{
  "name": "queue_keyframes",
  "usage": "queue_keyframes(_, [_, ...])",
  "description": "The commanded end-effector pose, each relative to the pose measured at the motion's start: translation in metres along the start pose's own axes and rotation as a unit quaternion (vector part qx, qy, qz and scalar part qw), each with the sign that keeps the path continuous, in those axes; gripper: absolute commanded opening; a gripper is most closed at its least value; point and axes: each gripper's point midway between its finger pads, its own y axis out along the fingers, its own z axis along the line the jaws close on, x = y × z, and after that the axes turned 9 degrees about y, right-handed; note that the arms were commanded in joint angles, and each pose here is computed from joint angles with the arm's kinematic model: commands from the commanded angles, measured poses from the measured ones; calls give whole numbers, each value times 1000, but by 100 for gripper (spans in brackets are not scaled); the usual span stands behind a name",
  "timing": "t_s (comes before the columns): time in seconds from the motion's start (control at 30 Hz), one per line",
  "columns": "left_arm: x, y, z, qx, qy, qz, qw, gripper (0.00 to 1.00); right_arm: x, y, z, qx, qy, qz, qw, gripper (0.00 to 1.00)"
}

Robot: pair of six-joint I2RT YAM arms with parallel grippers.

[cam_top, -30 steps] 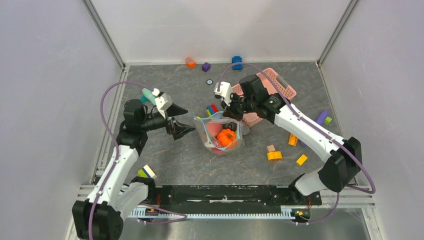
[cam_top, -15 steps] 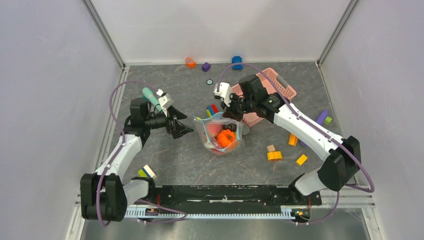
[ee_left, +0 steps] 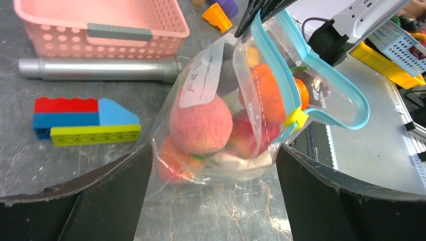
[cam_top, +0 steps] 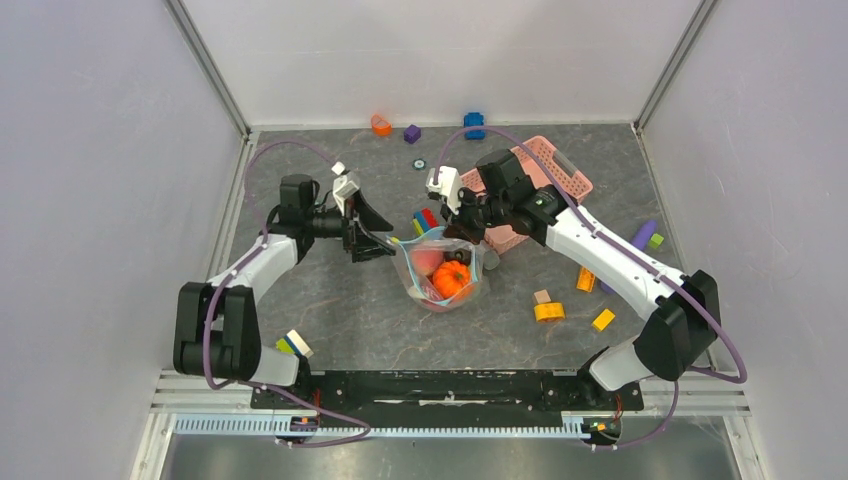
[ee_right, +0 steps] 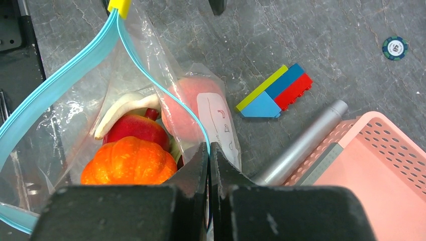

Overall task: Place the food in the zip-top bag and seal the zipper
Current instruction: Zip the zipper food storage bag at the center of the board.

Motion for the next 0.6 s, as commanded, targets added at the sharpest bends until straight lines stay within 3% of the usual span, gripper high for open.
queue_keyframes(0.0, [20,20,-12,-54,45,-7,998,95,15,-4,3,10,-1,-18,1000,4])
queue_keyframes(0.07, [19,25,-15,-62,51,-4,997,89,14,-4,3,11,1,-17,1000,4])
queue_keyframes(0.2, [17,26,-18,-65,50,-3,997,60,13,-6,4,9,4,-15,1000,4])
queue_keyframes(0.47, [25,26,-37,-80,53,-4,995,33,13,-7,4,8,11,-13,1000,6])
queue_keyframes(0.57, [25,27,-49,-83,60,-1,995,3,17,-9,1,-1,9,-16,1000,8])
